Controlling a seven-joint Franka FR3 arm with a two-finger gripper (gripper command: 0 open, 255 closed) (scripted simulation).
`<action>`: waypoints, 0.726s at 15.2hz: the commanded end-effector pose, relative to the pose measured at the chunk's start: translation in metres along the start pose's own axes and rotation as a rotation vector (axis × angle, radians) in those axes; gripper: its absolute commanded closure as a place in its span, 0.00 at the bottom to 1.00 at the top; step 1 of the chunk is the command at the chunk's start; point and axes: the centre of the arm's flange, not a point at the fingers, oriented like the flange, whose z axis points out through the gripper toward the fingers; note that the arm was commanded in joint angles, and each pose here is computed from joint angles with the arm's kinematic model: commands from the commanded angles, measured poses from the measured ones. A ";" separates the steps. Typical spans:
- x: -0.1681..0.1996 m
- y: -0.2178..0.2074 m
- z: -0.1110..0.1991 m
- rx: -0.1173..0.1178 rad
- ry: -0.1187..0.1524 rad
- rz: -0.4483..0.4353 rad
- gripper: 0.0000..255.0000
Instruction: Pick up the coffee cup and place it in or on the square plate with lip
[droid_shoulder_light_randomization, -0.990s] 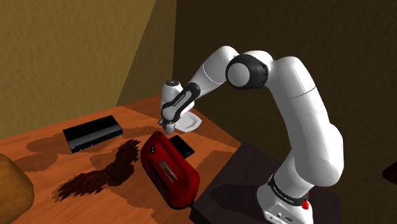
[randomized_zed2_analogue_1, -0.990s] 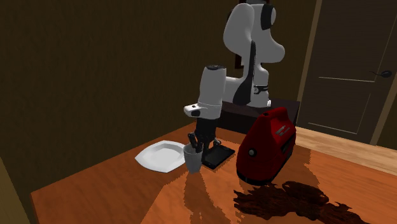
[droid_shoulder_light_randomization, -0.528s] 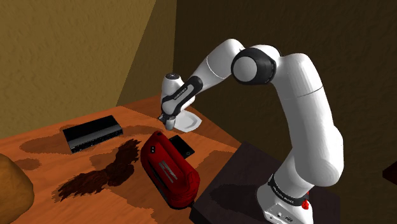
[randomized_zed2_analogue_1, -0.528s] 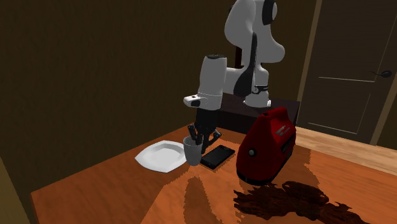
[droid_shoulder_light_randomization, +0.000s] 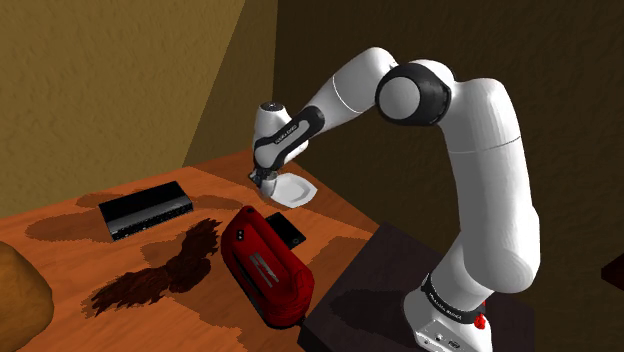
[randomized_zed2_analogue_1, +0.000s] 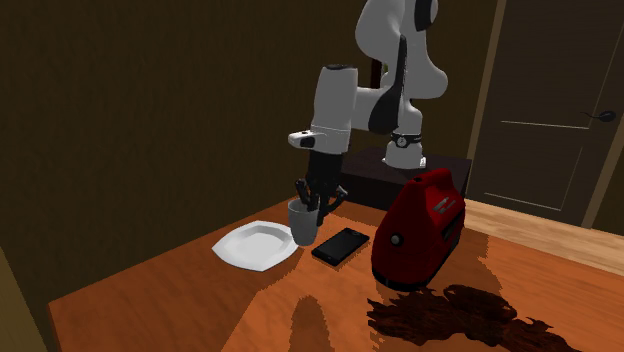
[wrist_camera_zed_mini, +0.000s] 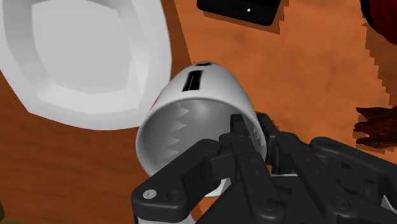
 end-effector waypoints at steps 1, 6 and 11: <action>0.000 0.014 -0.007 0.000 0.000 0.000 1.00; -0.004 0.080 -0.013 0.000 0.000 0.000 1.00; -0.008 0.145 -0.018 0.000 0.000 0.000 1.00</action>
